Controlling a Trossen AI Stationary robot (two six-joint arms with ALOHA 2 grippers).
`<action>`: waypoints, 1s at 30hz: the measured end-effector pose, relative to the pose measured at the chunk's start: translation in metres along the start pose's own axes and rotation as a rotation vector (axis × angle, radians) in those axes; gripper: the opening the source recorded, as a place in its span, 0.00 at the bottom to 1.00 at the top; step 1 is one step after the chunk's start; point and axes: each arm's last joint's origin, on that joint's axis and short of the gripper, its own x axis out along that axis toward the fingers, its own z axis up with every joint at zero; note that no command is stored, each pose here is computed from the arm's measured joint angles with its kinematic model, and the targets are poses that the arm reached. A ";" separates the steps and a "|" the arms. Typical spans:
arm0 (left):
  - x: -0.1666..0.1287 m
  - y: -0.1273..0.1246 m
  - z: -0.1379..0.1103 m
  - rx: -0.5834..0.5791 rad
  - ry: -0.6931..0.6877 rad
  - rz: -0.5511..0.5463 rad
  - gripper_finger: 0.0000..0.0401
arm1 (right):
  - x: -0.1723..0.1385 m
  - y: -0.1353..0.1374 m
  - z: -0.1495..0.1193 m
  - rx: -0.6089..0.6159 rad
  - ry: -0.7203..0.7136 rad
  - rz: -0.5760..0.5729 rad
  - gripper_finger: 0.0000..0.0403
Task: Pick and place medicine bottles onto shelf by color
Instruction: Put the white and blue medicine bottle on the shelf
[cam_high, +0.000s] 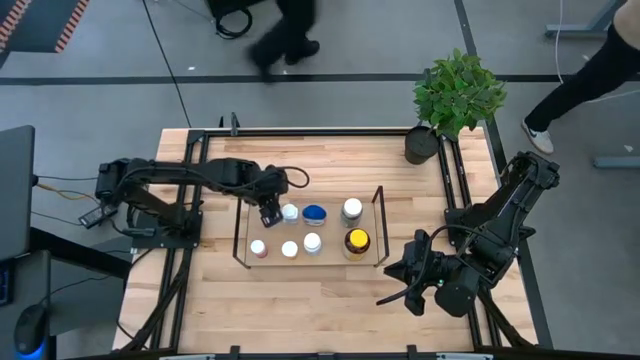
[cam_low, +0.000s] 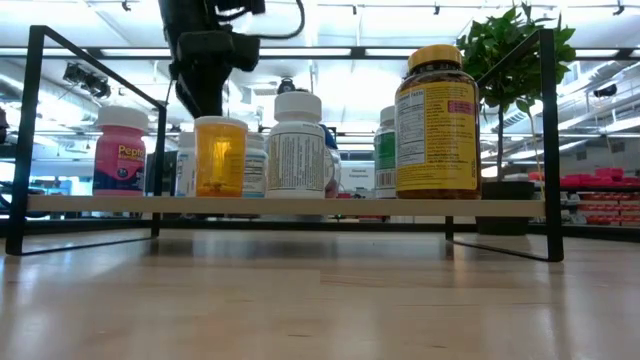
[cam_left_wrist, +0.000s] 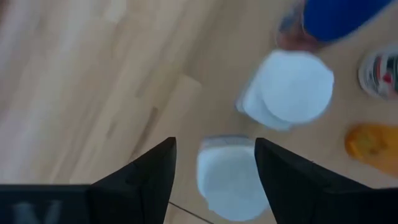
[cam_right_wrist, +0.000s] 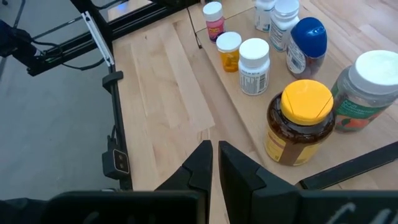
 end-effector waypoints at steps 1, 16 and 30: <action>0.003 -0.001 0.000 0.009 0.021 -0.009 0.55 | 0.000 0.000 0.000 -0.001 0.000 0.000 0.09; 0.013 -0.009 -0.008 0.095 0.131 0.003 0.52 | 0.000 0.000 0.000 -0.009 0.002 -0.004 0.09; 0.010 -0.009 -0.004 0.076 0.120 -0.008 0.51 | 0.000 -0.001 0.000 -0.027 0.004 -0.008 0.09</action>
